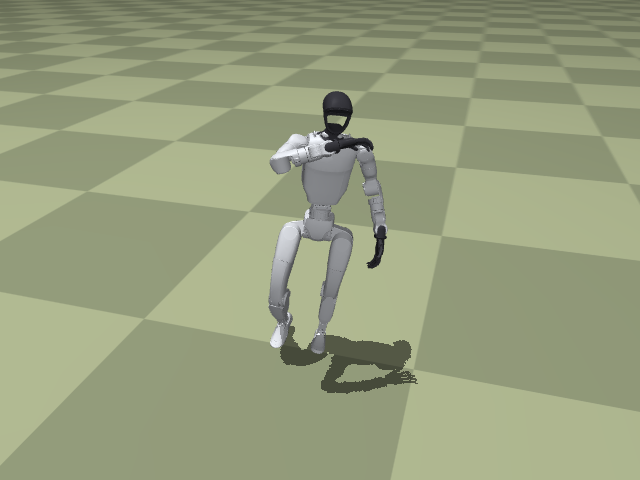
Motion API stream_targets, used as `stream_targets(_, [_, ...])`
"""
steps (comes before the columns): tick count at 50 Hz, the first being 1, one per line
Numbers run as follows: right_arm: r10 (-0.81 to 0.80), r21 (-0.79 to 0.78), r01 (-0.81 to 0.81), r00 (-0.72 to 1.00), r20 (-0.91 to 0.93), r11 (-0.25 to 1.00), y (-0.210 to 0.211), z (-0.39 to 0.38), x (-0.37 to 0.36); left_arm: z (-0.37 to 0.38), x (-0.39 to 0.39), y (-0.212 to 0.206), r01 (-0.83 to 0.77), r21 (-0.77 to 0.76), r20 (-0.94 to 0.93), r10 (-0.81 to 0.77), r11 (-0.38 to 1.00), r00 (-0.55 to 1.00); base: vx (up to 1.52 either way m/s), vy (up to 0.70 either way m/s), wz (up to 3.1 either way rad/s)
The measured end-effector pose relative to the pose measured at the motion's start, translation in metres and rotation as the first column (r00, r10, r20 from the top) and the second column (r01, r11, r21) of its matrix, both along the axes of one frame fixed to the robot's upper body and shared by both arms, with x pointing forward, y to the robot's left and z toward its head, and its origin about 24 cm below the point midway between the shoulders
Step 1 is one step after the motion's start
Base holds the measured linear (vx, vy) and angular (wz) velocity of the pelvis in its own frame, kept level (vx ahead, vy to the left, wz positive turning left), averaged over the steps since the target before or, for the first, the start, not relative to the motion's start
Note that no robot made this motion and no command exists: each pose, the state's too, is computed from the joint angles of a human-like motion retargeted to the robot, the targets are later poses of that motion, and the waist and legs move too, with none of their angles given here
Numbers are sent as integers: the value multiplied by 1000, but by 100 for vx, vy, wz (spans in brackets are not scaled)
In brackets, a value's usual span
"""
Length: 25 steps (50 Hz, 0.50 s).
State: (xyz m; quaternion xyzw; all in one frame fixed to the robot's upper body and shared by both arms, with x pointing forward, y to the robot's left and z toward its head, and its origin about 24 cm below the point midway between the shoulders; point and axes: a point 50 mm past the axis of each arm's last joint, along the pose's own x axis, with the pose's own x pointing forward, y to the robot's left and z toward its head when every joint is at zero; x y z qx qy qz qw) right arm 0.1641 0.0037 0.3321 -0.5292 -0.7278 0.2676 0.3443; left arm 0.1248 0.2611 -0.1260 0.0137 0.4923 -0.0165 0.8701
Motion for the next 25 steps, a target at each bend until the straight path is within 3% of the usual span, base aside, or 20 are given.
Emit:
stream_targets(5, [-4,-23,4,1000,-5,1000,0,-2,0,15,26,3,82,57,83,-87,995,993,34,-7,209])
stream_targets(10, [-26,-23,27,999,20,999,0,-1,3,20,35,9,60,105,129,-73,993,989,39,-13,203])
stream_targets(15, [-50,-63,52,998,35,997,2,-12,8,9,5,16,56,136,63,-65,989,996,47,-19,152])
stream_targets(25, [-35,-36,35,999,16,999,-5,-3,8,-5,-36,39,-157,160,-63,169,975,984,52,-20,97])
